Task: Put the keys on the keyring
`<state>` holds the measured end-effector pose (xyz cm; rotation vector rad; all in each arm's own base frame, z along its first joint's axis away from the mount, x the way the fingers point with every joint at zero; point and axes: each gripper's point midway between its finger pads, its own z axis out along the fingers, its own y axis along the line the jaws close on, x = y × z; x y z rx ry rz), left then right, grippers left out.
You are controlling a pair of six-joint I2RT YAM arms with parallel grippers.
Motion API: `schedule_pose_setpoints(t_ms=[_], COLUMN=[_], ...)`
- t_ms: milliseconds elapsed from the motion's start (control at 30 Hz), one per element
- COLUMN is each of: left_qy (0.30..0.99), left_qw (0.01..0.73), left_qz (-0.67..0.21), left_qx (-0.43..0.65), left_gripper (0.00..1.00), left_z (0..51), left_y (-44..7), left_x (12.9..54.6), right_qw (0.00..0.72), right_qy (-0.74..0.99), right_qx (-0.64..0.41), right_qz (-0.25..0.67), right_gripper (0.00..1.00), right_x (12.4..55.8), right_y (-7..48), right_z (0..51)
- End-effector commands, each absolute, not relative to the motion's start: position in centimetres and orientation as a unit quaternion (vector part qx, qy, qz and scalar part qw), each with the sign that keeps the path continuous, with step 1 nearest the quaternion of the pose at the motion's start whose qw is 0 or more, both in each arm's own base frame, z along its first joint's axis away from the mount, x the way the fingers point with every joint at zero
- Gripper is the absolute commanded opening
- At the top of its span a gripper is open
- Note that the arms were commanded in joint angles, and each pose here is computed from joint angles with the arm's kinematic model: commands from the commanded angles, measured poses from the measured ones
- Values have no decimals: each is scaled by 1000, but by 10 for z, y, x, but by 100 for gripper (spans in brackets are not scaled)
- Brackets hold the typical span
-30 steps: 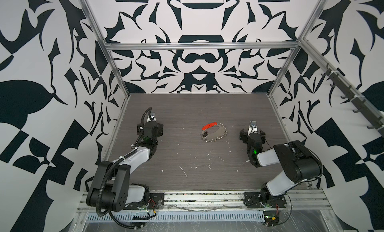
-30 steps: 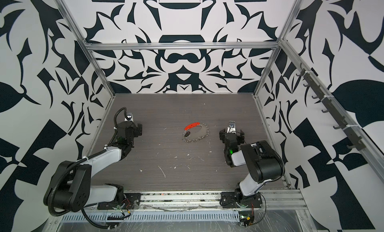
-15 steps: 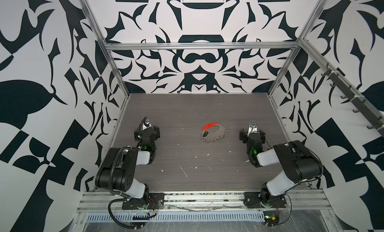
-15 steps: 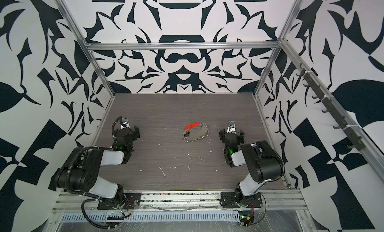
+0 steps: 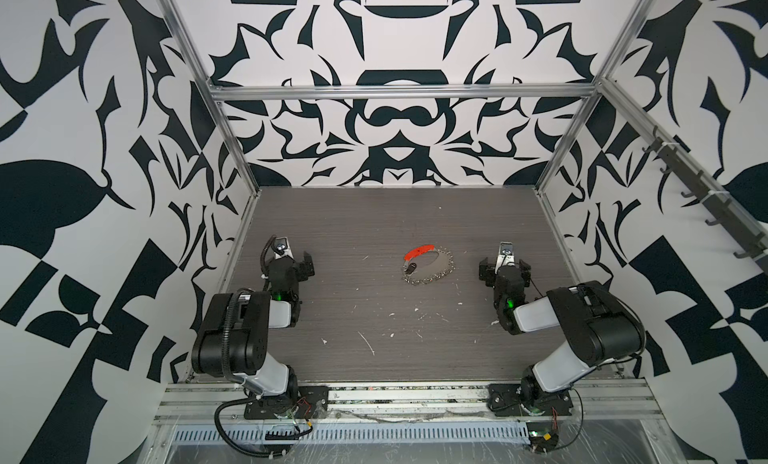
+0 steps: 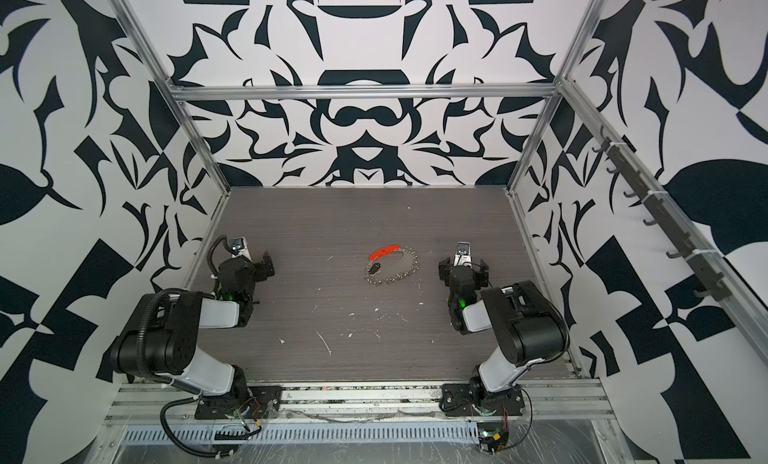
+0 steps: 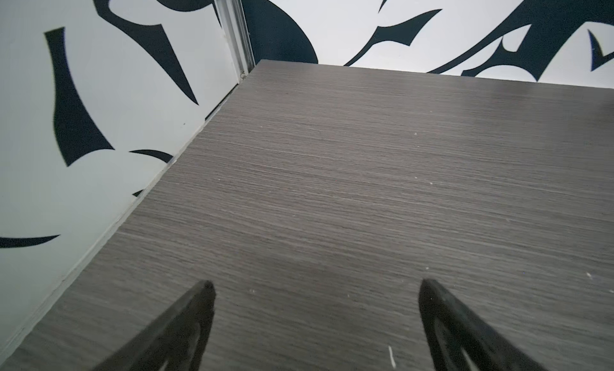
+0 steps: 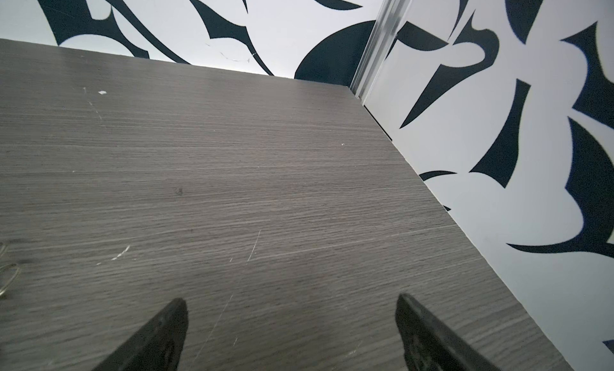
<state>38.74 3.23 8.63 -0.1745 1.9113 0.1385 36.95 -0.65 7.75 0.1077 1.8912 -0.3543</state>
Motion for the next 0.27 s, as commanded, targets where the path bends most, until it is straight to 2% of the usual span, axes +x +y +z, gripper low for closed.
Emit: schedule_pose_setpoints(t_ms=[0,233], left_qy=[813,812], left_qw=[576,577], left_qz=[44,44], left_qx=[-73,-72], left_gripper=[99,99], left_z=[90,91], left_y=[28,28], left_x=[391,391], right_qw=[592,581], right_qy=[791,803], right_qx=[52,57], right_qz=[-145,-116], right_gripper=[100,100], right_x=[376,381], right_y=[-4,-8], right_z=[93,88])
